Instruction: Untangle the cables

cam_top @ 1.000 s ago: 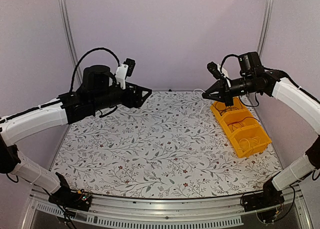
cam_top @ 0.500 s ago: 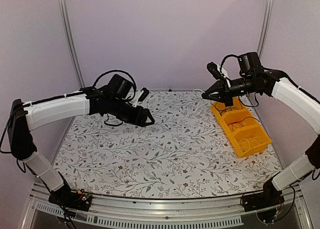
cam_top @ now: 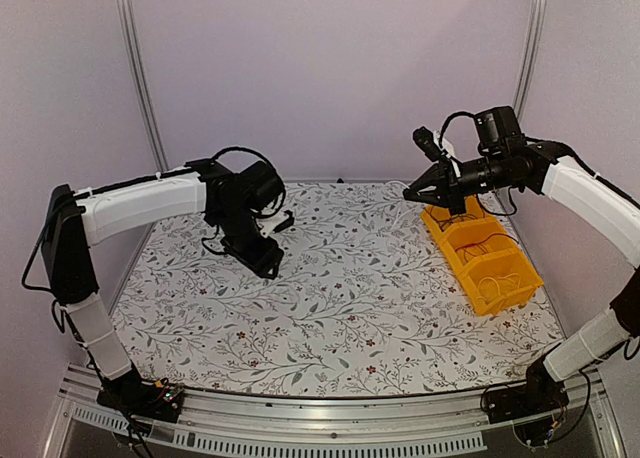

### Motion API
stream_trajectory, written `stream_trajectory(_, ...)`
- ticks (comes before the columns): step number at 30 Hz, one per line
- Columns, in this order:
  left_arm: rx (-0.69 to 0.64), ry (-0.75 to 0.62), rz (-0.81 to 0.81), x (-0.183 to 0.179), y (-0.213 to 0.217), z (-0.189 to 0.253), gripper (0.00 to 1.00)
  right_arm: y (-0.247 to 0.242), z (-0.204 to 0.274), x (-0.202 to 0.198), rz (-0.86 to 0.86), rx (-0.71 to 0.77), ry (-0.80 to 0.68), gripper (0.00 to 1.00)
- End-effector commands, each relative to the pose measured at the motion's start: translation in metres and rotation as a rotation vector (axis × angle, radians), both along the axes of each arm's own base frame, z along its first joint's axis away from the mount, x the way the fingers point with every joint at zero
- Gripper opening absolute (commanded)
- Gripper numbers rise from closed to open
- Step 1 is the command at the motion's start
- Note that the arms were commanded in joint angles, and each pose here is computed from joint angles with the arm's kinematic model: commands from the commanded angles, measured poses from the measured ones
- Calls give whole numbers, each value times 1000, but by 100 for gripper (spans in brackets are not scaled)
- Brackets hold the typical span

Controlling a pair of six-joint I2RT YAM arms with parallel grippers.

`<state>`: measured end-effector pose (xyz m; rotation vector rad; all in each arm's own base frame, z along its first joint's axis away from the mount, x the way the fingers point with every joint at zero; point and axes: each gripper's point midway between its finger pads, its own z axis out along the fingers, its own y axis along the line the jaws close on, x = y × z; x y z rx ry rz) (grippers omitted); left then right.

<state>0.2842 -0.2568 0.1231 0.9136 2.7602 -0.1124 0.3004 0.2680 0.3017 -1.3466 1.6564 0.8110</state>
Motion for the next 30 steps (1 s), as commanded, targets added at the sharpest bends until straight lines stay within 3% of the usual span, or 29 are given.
stream_trajectory(1,78,79,-126,-28,2,-6,69,1,-4,-2,10,0,15,0)
stream_trajectory(3,229,-2,-85,-13,15,-10,65,1,-4,-3,13,2,16,0)
stream_trajectory(5,108,-156,-127,-3,-25,22,65,1,-5,-3,14,2,18,0)
stream_trajectory(7,41,-397,-169,2,-51,68,72,1,-8,-2,13,0,20,0)
stream_trajectory(9,83,-532,-193,7,-48,70,84,1,-8,-3,14,1,22,0)
stream_trajectory(10,126,-526,-163,16,-32,49,90,2,-9,-2,17,3,21,0)
stream_trajectory(12,277,-373,-14,36,20,-13,82,2,-8,-3,20,7,22,0)
stream_trajectory(14,470,-369,95,49,61,-29,79,3,-7,-3,22,8,23,0)
stream_trajectory(15,490,-407,109,53,64,-28,82,2,-6,-3,22,8,20,0)
stream_trajectory(20,128,-494,189,79,34,2,85,0,-4,-5,12,4,6,0)
stream_trajectory(25,-60,-585,178,96,6,45,84,-4,-7,-6,-4,-27,17,0)
stream_trajectory(30,-208,-621,114,101,-22,65,82,-27,-24,0,-93,-172,-10,0)
